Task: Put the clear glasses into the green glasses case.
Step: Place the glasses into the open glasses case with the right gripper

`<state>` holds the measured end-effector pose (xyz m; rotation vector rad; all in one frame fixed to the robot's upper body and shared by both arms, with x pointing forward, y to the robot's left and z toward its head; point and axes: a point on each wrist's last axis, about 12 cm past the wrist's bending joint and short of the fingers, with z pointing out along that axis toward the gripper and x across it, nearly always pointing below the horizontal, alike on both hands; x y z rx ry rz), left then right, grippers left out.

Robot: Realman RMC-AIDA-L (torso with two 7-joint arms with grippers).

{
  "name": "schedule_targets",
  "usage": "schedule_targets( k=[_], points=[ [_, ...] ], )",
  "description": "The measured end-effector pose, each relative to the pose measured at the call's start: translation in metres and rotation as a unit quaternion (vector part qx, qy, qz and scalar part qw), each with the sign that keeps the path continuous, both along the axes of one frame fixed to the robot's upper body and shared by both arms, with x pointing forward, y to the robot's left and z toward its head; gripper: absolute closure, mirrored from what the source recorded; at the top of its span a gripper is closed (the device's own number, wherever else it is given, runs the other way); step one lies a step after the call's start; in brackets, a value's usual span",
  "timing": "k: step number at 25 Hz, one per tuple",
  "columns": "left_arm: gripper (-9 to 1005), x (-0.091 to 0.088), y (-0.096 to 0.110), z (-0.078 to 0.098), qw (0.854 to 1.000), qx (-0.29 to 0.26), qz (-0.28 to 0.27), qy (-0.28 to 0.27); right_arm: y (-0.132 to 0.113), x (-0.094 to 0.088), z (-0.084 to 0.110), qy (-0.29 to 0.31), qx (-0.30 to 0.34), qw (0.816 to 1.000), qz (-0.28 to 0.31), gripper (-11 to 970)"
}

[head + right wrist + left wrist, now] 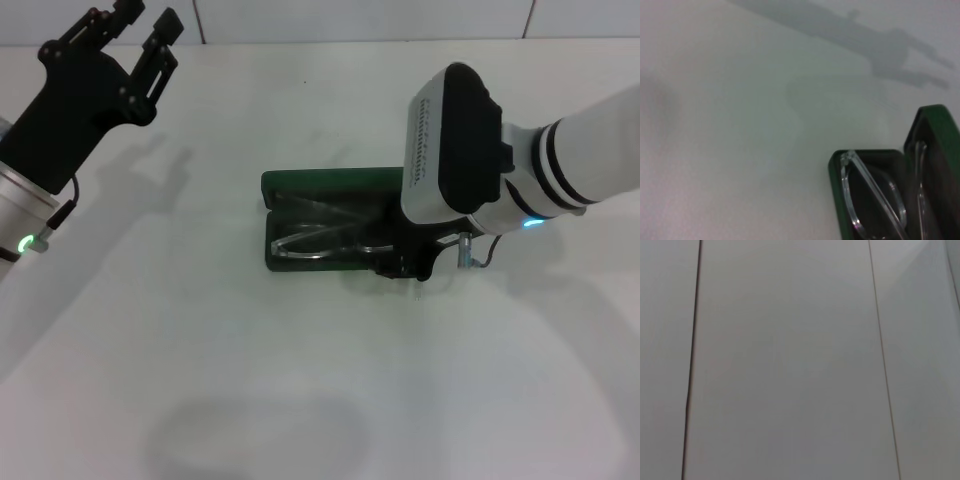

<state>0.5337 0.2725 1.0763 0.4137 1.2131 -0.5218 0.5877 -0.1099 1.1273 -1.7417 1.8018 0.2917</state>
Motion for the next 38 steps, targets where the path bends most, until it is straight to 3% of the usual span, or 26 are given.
schedule_targets(
  k=[19,38],
  points=[
    [567,0.001,-0.003,0.001,1.000,-0.002,-0.003,0.000,0.000,-0.007,0.015,-0.031,0.016,0.999,0.012,590],
    [566,0.003,-0.002,0.002,1.000,-0.002,-0.003,-0.002,0.009,-0.006,0.004,-0.013,-0.004,1.000,0.026,588]
  ],
)
